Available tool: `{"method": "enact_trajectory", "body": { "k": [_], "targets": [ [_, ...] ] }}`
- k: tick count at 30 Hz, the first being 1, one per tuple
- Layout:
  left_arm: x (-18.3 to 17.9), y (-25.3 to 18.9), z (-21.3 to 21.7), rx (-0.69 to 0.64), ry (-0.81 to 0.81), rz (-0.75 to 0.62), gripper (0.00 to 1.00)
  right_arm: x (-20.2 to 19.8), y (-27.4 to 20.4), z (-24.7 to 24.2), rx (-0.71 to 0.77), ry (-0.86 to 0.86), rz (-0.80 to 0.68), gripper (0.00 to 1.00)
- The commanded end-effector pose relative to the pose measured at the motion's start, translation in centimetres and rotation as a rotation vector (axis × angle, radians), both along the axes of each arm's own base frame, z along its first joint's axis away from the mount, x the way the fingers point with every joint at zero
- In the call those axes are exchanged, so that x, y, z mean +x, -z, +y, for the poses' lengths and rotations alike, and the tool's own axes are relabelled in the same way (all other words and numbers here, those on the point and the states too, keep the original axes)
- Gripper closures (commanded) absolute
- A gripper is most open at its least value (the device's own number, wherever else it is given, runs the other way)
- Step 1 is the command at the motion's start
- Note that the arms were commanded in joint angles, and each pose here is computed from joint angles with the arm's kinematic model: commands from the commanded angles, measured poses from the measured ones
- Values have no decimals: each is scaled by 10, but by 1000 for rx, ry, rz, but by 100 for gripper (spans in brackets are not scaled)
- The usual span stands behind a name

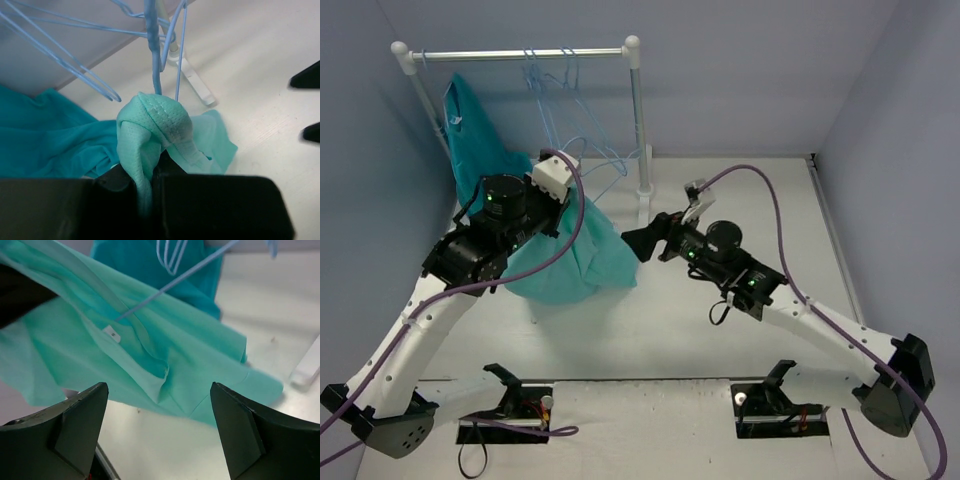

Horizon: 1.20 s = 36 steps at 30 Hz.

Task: Place the t-shirt on the hanger

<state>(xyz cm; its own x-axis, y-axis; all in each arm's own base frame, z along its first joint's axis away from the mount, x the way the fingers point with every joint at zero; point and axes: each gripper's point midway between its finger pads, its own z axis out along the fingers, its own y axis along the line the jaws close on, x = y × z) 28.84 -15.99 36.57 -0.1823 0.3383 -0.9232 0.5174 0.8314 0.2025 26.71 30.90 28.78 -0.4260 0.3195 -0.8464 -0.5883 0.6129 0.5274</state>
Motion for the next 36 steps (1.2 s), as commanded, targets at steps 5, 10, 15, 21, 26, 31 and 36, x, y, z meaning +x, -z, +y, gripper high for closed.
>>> {"method": "enact_trajectory", "body": {
  "k": [5,10,15,21,26,31,36],
  "targets": [
    [2,-47,-6,-49,13,-169,100,10,9,33,97,46,114,25],
    [-9,-42,-17,-56,105,-158,100,16,15,35,130,68,123,39],
    [-14,-37,-25,-62,164,-145,100,15,27,53,138,9,151,49],
    [-21,-41,-32,-65,220,-157,100,12,44,75,149,-77,203,49],
    [-22,-41,-34,-63,236,-159,100,1,52,90,160,-163,233,48],
    [-22,-38,-34,-54,240,-155,100,-8,60,95,146,-212,245,48],
    [-26,-38,-32,-54,241,-158,100,-13,73,93,116,-229,251,55]
  ]
}}
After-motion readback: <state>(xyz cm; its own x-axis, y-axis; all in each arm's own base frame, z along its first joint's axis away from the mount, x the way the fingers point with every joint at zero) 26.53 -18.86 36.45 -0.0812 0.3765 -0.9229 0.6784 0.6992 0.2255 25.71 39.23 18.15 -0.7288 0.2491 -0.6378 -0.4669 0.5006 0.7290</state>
